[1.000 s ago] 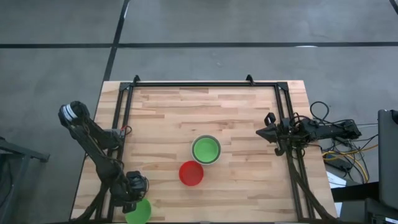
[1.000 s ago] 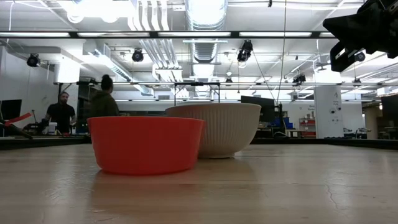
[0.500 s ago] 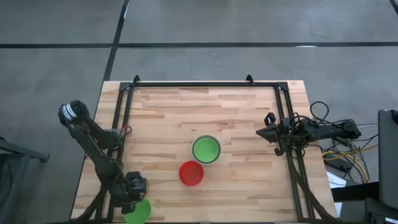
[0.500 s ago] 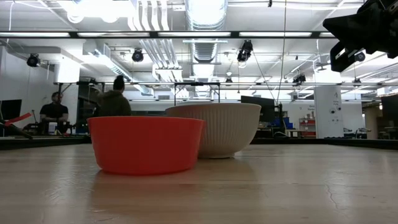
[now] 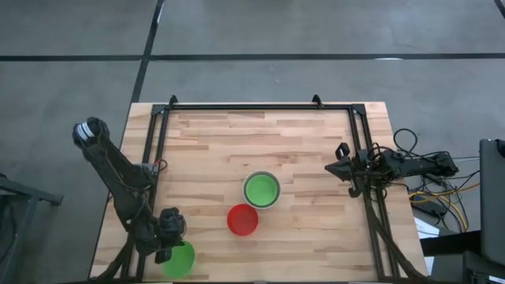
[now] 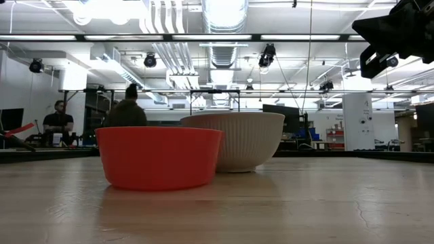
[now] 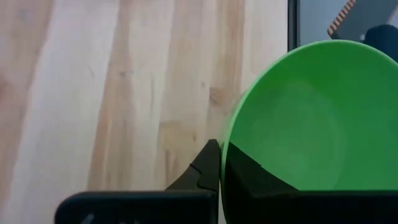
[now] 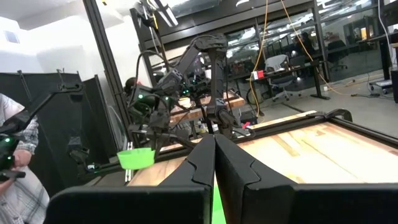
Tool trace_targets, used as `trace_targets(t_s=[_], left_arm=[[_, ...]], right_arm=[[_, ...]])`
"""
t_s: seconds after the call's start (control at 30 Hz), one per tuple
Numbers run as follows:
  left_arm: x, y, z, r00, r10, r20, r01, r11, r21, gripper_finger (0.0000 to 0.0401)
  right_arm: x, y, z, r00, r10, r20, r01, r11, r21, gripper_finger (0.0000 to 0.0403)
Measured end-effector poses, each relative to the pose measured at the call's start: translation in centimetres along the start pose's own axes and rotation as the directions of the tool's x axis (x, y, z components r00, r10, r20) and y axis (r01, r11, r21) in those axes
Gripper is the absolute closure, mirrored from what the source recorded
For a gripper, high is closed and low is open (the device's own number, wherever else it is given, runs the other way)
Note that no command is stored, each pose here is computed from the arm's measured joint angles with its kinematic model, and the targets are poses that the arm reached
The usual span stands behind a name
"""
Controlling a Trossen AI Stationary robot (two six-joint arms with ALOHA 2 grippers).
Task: Nest bowls inside each other
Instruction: Stack the bottom green bowl on the top green bowl
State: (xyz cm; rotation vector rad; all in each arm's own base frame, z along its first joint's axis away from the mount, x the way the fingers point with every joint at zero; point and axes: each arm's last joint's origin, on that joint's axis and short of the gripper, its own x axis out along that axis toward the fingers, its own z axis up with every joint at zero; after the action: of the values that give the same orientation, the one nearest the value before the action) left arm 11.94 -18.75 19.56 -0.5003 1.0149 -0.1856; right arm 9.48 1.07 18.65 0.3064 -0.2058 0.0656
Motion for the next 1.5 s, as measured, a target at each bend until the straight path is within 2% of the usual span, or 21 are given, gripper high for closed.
trace_targets(t_s=[0.53, 0.8, 1.1, 1.5], left_arm=[[-1.8, 1.7, 4.8, 0.989, 0.001, 0.147, -0.012, 0.997, 0.075, 0.0397], [-3.0, 2.2, 7.8, 0.985, 0.021, 0.173, -0.046, 0.989, 0.138, 0.0396], [-3.9, 4.1, 11.4, 0.977, 0.051, 0.207, -0.065, 0.996, 0.06, 0.0395], [-4.2, 6.0, 14.4, 0.966, 0.093, 0.241, -0.085, 0.995, -0.043, 0.0395]], right_arm=[[0.0, 0.0, 0.0, 1.0, 0.0, 0.0, 0.0, 1.0, 0.0, 0.0394], [0.0, 0.0, 0.0, 1.0, 0.0, 0.0, 0.0, 1.0, 0.0, 0.0394], [0.0, 0.0, 0.0, 1.0, 0.0, 0.0, 0.0, 1.0, 0.0, 0.0394], [0.0, 0.0, 0.0, 1.0, 0.0, 0.0, 0.0, 1.0, 0.0, 0.0394]])
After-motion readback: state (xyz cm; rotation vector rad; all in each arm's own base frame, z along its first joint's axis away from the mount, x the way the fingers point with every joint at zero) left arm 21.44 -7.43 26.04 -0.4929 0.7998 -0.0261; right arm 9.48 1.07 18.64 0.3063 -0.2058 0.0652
